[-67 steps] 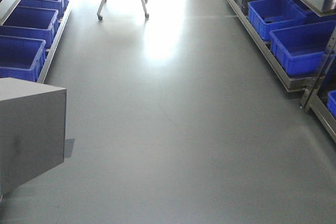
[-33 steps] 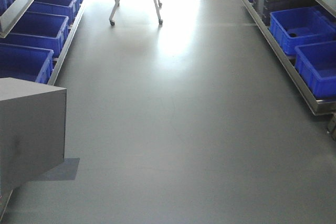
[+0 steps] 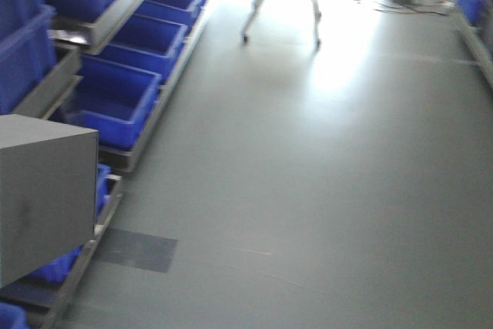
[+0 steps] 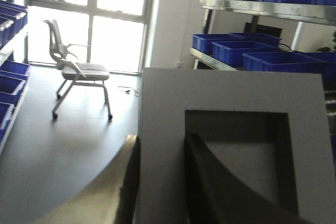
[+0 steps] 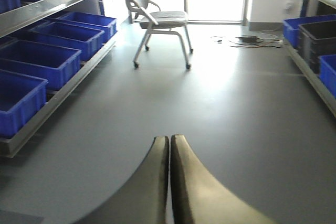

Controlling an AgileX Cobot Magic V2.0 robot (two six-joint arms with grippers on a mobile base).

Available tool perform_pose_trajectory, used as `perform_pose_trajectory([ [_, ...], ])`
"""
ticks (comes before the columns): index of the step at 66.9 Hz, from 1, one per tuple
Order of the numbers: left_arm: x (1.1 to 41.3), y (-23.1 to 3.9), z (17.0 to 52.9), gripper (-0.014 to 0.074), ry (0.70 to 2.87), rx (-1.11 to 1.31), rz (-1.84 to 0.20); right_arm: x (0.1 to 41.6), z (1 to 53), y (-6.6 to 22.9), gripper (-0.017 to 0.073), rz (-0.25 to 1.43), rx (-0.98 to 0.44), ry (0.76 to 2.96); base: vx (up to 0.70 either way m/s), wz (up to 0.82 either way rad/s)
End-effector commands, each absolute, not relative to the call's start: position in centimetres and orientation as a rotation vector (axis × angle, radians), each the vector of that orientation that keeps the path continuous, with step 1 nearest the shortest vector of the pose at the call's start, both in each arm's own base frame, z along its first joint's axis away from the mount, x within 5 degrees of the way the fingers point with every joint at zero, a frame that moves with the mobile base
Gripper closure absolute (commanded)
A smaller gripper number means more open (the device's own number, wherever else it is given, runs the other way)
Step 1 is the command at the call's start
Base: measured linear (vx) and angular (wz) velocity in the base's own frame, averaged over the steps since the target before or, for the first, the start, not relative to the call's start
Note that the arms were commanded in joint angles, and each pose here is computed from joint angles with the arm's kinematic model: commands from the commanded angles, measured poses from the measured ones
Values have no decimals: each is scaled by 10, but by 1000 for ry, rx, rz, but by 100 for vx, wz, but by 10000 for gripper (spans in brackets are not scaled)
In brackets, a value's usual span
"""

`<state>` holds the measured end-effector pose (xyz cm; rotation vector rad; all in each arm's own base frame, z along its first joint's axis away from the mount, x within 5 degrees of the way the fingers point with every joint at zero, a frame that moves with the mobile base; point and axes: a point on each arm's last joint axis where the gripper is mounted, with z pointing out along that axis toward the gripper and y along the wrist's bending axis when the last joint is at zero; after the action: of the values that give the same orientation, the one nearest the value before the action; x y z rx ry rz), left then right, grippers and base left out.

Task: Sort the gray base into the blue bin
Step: 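Drive down the aisle and turn toward the large blue bins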

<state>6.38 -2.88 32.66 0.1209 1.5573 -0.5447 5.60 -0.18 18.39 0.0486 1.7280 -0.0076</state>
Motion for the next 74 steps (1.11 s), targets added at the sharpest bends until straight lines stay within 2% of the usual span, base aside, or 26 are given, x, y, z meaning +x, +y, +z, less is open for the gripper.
perform_pose_trajectory([
  [1,61,-28,345,591,1423,102,-575,58,189,-2,564,-20,34,1676,20,74],
  [74,61,-28,345,591,1423,102,-575,58,189,-2,564,-20,34,1676,18,70],
])
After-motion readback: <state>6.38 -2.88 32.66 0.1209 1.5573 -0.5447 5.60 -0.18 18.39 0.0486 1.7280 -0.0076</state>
